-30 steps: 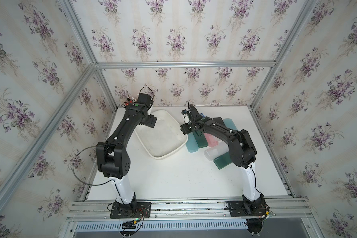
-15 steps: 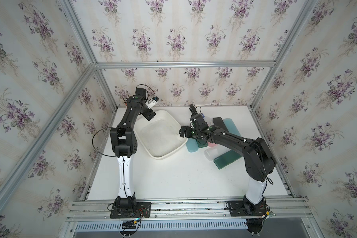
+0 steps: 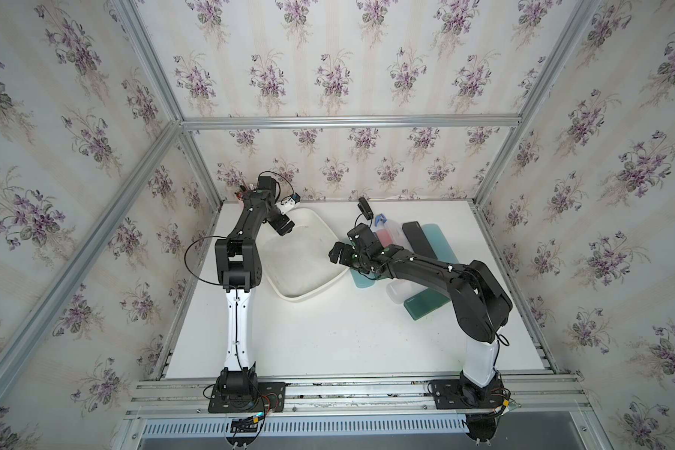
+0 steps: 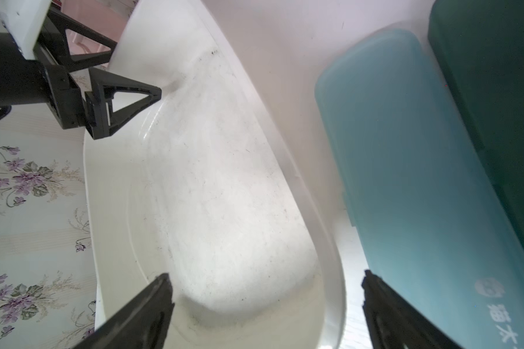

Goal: Put the pencil case into the storage box
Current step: Adjust the storage box at the center of the board.

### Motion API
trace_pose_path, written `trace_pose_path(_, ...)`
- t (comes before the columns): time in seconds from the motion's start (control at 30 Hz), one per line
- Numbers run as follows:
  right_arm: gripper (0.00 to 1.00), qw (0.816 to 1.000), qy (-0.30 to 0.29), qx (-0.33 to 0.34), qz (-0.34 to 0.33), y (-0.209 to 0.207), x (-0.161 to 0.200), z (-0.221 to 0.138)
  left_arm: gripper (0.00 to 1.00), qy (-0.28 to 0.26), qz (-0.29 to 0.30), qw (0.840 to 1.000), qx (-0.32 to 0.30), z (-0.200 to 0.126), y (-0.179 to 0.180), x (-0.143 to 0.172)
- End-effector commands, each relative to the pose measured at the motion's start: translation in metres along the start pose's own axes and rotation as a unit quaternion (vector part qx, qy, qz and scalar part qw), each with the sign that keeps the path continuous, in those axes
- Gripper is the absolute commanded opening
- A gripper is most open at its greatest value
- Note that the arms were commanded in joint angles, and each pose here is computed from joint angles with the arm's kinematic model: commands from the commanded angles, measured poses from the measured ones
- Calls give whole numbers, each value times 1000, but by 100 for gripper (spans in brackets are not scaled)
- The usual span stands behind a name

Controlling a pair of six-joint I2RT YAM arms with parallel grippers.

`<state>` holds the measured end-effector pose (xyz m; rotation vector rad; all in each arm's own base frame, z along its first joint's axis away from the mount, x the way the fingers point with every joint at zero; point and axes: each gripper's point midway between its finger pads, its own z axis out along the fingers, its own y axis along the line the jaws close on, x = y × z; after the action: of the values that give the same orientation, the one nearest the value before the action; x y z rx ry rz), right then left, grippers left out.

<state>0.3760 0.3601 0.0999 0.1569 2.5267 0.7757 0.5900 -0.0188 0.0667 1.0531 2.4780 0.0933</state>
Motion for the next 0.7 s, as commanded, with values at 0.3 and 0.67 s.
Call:
trace_pose_path(0.3, 97, 999, -20, -23, 11, 11, 1, -22, 81, 63, -113, 992, -2, -15, -10, 28)
trace_pose_path(0.67, 91, 1000, -8, -19, -9, 6, 19, -17, 70, 142, -251, 957, -21, -38, -26, 65)
